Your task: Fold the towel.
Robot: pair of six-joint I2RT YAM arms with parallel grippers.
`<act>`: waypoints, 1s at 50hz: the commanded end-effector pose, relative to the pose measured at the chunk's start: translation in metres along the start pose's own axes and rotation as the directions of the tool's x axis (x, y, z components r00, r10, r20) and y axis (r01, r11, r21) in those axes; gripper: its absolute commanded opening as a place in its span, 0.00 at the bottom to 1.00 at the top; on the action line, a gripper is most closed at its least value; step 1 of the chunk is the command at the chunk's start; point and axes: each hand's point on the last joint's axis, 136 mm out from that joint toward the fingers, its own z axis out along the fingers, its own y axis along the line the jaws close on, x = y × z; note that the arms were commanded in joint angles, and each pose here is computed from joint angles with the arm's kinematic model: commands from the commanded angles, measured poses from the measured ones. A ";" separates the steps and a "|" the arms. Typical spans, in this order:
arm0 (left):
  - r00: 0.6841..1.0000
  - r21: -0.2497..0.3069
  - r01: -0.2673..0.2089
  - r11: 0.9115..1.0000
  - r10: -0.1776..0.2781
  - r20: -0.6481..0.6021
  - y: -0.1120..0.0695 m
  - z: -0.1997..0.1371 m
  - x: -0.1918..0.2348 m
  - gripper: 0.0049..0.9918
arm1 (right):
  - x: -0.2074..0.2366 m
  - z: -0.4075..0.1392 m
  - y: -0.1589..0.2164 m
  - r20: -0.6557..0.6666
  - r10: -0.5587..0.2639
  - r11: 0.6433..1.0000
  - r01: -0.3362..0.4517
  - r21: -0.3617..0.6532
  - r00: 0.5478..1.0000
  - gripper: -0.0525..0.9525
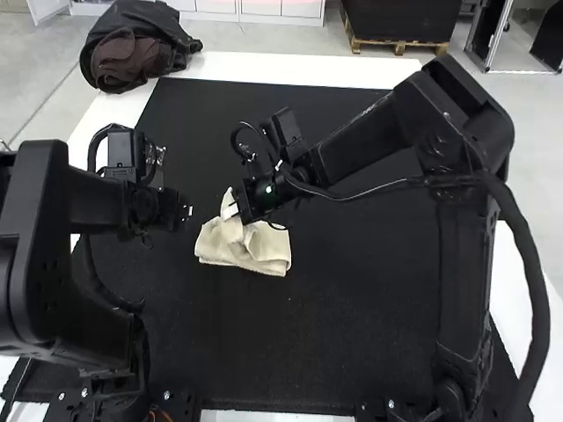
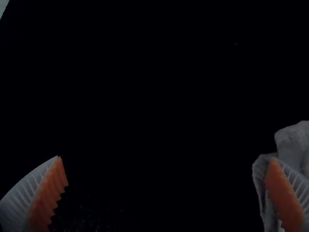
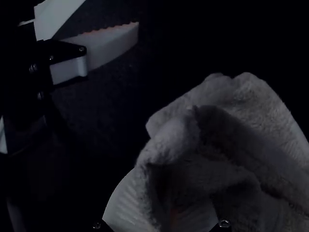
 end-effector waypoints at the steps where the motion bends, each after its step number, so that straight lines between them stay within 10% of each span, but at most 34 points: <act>1: 1.000 -0.023 0.014 1.000 -0.014 0.027 0.007 -0.004 -0.008 0.97 | -0.016 0.007 0.014 0.029 -0.028 0.999 0.028 -0.025 0.999 0.03; 21: 0.999 -0.060 0.047 0.997 -0.045 0.030 0.023 -0.006 -0.007 0.97 | -0.023 0.026 0.009 0.047 -0.031 0.999 0.033 -0.034 0.998 0.04; 37: 0.997 -0.100 0.067 0.993 -0.062 0.044 0.039 -0.008 -0.007 0.97 | -0.041 0.027 0.013 0.098 -0.005 0.999 0.011 -0.053 0.995 0.63; 50: 0.997 -0.105 0.065 0.992 -0.060 0.050 0.040 -0.008 -0.009 0.97 | -0.064 0.012 0.014 0.145 -0.014 0.998 0.022 -0.052 0.989 0.82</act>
